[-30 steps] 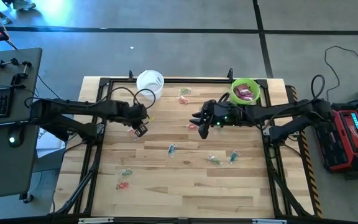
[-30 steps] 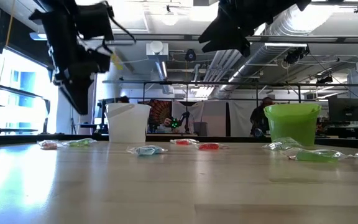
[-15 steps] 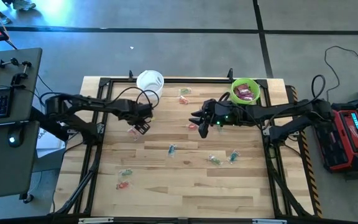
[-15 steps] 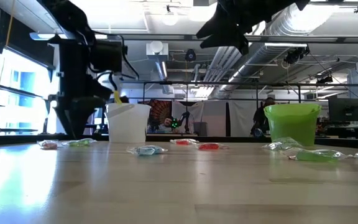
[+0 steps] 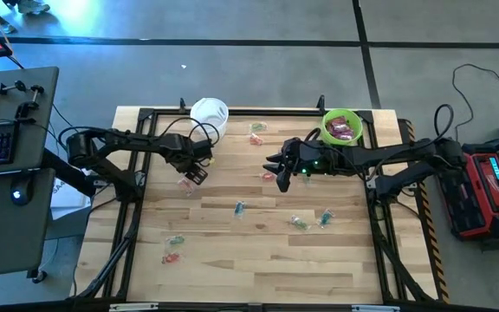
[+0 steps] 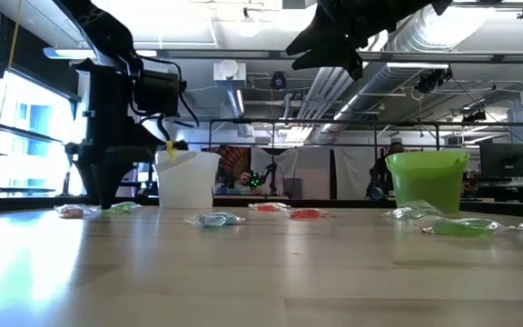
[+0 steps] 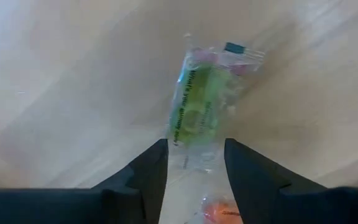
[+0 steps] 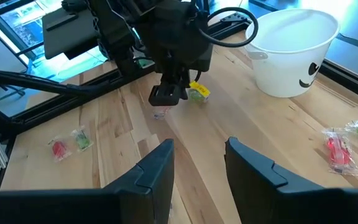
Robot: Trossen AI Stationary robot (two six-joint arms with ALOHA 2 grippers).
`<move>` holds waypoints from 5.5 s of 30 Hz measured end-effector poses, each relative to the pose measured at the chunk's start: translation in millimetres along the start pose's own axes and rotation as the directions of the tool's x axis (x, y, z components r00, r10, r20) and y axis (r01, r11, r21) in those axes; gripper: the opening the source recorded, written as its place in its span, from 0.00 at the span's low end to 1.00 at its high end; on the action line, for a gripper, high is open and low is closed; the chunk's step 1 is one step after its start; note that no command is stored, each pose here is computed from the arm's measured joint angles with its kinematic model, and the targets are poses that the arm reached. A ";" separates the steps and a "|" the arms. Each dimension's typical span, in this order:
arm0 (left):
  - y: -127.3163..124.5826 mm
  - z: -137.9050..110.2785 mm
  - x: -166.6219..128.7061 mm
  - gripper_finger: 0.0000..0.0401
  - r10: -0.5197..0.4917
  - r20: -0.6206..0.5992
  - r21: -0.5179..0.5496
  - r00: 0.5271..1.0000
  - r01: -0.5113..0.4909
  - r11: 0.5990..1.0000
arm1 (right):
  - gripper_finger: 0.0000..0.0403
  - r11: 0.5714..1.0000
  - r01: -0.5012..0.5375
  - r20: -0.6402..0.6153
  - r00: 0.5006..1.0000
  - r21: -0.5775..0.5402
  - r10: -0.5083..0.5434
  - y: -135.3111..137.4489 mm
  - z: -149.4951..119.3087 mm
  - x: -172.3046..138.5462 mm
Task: Sort candy by brand, put in halloween buckets
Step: Put the green gummy into the white bucket
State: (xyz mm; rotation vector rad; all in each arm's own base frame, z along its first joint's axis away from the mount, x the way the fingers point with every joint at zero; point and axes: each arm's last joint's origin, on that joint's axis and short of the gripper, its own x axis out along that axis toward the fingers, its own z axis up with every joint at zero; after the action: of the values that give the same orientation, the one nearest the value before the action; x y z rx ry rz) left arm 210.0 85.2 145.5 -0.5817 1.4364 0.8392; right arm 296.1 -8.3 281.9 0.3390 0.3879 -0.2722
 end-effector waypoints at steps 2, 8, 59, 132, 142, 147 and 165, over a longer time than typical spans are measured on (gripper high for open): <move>2.7 1.2 0.5 0.34 -0.006 -0.010 -0.013 1.000 0.006 1.000 | 0.32 1.000 0.000 0.000 1.000 0.000 0.000 0.0 0.0 0.0; 8.3 3.9 1.7 0.26 -0.060 -0.048 -0.047 0.997 0.057 0.997 | 0.32 1.000 0.000 0.000 1.000 0.000 0.000 0.0 0.0 0.0; 45.4 56.5 -161.2 0.00 -0.241 0.387 0.100 0.890 0.219 0.971 | 0.32 1.000 0.014 0.012 1.000 0.002 -0.014 -0.9 1.1 0.0; 68.4 184.7 -50.0 0.00 -0.074 0.097 0.315 0.993 0.040 0.948 | 0.32 0.999 0.000 0.007 1.000 0.037 -0.001 -0.4 0.9 0.0; 67.2 183.6 -51.6 0.18 -0.073 0.096 0.304 0.993 0.041 0.952 | 0.32 1.000 0.001 -0.001 1.000 0.019 -0.001 -0.6 0.2 0.0; 62.5 179.4 -67.5 0.29 -0.078 0.146 0.308 0.986 0.030 0.951 | 0.32 1.000 -0.004 -0.026 1.000 0.014 0.004 -1.1 -1.5 -1.3; 17.8 137.1 -175.7 0.39 -0.287 0.628 0.351 0.724 0.065 0.934 | 0.38 0.946 0.280 -0.377 0.904 0.163 -0.203 -7.8 -34.8 -46.7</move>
State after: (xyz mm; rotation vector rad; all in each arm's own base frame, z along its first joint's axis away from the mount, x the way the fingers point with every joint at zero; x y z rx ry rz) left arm 290.7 177.8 332.3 -0.1323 0.7899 0.5616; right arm 240.8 6.5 268.8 0.5566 0.7655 -0.5032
